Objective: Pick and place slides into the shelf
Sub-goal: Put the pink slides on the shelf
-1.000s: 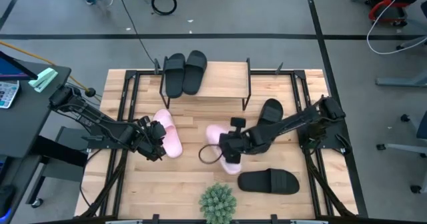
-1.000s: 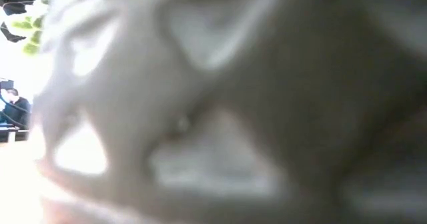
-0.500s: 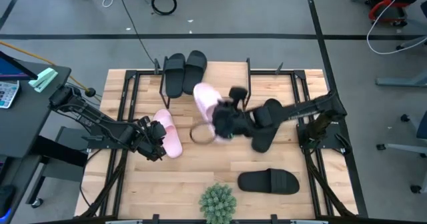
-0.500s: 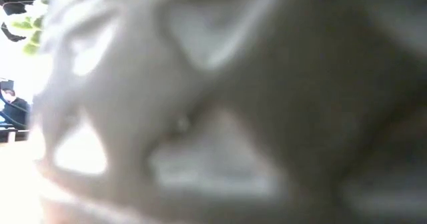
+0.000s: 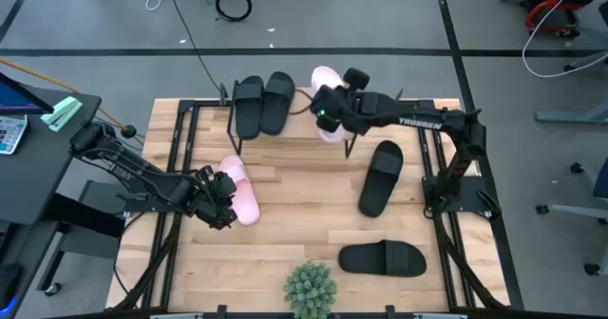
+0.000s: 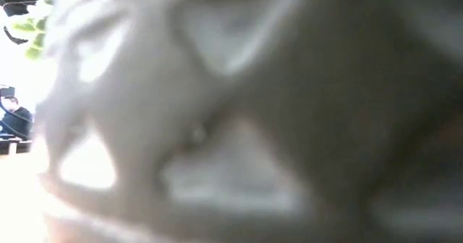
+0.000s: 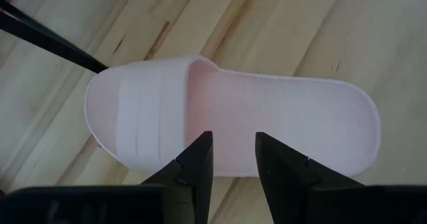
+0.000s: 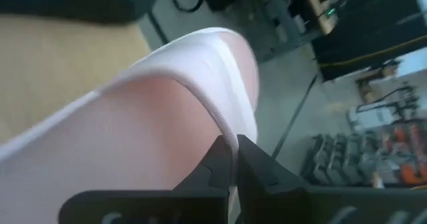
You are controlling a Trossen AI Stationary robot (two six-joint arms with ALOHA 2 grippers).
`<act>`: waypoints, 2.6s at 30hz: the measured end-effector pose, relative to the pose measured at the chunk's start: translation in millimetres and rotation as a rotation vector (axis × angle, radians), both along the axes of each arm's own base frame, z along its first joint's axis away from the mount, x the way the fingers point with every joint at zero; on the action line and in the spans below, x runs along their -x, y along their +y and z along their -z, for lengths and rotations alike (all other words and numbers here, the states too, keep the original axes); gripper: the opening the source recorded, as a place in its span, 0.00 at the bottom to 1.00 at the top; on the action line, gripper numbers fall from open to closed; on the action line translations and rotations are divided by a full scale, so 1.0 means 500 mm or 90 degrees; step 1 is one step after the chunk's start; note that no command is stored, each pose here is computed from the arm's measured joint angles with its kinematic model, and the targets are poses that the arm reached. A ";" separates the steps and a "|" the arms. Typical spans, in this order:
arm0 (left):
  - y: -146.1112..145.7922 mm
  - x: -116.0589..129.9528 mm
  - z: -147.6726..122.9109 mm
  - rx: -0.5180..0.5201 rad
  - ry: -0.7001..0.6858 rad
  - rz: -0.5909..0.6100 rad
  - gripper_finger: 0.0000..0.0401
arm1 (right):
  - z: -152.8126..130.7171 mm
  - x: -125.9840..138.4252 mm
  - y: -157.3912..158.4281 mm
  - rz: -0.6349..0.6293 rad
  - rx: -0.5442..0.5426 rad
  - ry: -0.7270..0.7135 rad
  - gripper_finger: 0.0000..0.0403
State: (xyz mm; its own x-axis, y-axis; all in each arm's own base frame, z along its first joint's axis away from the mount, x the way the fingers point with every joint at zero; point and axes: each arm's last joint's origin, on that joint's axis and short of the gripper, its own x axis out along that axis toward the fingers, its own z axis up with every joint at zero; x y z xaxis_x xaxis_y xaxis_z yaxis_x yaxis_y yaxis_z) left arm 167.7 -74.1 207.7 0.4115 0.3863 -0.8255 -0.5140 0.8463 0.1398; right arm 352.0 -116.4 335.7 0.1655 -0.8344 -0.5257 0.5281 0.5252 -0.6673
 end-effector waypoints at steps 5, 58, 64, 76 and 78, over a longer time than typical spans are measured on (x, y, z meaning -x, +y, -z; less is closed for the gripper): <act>0.000 0.000 0.000 0.004 -0.003 -0.008 0.30 | 0.034 0.012 -0.028 0.014 -0.029 0.026 0.02; -0.001 -0.001 0.000 0.025 -0.025 -0.043 0.29 | 0.042 -0.070 0.294 -0.492 -0.242 -0.067 0.35; 0.001 -0.002 0.000 0.019 -0.018 -0.033 0.28 | 0.039 -0.077 0.334 -0.547 -0.247 -0.110 0.35; 0.030 -0.014 0.079 -0.057 0.104 -0.037 0.41 | 0.039 -0.076 0.340 -0.544 -0.237 -0.104 0.34; 0.038 -0.021 0.085 -0.077 0.108 -0.053 0.42 | 0.039 -0.076 0.337 -0.542 -0.237 -0.104 0.34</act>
